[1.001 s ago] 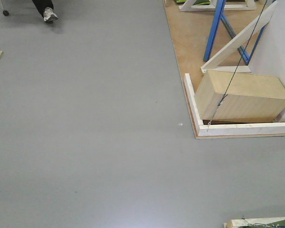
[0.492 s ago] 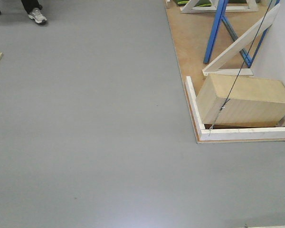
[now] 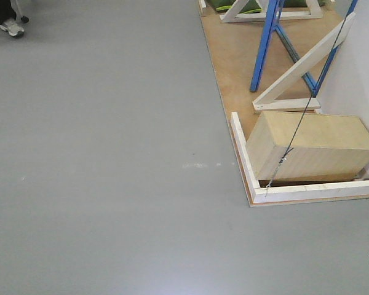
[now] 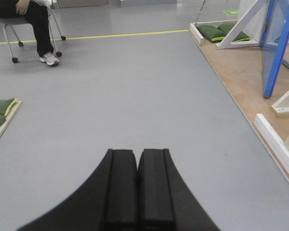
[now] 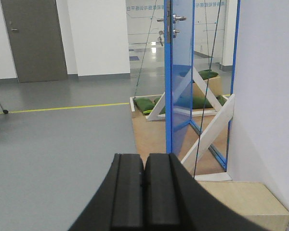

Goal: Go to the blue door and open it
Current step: 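Drive the base forward toward the blue-framed door beside the wooden platform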

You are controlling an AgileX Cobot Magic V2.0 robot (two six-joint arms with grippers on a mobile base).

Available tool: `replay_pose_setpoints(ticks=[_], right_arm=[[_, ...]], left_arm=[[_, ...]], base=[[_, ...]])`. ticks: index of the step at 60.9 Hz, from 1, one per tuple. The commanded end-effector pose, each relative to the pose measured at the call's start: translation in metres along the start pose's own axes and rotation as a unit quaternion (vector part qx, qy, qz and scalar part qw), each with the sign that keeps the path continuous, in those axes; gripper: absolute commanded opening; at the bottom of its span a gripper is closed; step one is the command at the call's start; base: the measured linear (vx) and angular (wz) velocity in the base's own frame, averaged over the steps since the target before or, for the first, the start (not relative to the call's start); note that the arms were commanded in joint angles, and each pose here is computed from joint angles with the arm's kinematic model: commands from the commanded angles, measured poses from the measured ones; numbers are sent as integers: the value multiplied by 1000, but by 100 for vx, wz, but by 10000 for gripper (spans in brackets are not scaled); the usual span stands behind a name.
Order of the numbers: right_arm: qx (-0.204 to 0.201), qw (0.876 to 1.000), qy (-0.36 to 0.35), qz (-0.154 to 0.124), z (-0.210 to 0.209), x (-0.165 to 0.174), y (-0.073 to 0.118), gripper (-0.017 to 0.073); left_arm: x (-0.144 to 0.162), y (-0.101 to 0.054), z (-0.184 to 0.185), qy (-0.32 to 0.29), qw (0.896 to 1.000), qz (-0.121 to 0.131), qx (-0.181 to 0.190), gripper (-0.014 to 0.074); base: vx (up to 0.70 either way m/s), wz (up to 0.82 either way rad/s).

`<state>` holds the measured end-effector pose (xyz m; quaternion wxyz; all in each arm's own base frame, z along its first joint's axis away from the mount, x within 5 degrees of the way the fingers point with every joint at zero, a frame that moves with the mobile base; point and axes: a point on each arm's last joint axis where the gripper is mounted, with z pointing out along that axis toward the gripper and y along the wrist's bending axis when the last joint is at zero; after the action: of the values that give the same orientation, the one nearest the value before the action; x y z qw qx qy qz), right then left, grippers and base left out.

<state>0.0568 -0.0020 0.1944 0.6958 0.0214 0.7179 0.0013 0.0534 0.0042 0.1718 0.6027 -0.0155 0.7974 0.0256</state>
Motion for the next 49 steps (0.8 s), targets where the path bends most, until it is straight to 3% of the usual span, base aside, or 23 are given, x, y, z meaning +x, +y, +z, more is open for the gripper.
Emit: replay_pose_setpoints(ticks=[1, 49], right_arm=[[-5, 999, -46, -5, -1, -6, 1, -4], [5, 999, -46, -6, -1, -6, 0, -4]], left_arm=[[-18, 0, -6, -66, 998, -2, 2, 71], [-18, 0, -6, -65, 998, -2, 2, 71]], base=[[31, -9], [40, 7]])
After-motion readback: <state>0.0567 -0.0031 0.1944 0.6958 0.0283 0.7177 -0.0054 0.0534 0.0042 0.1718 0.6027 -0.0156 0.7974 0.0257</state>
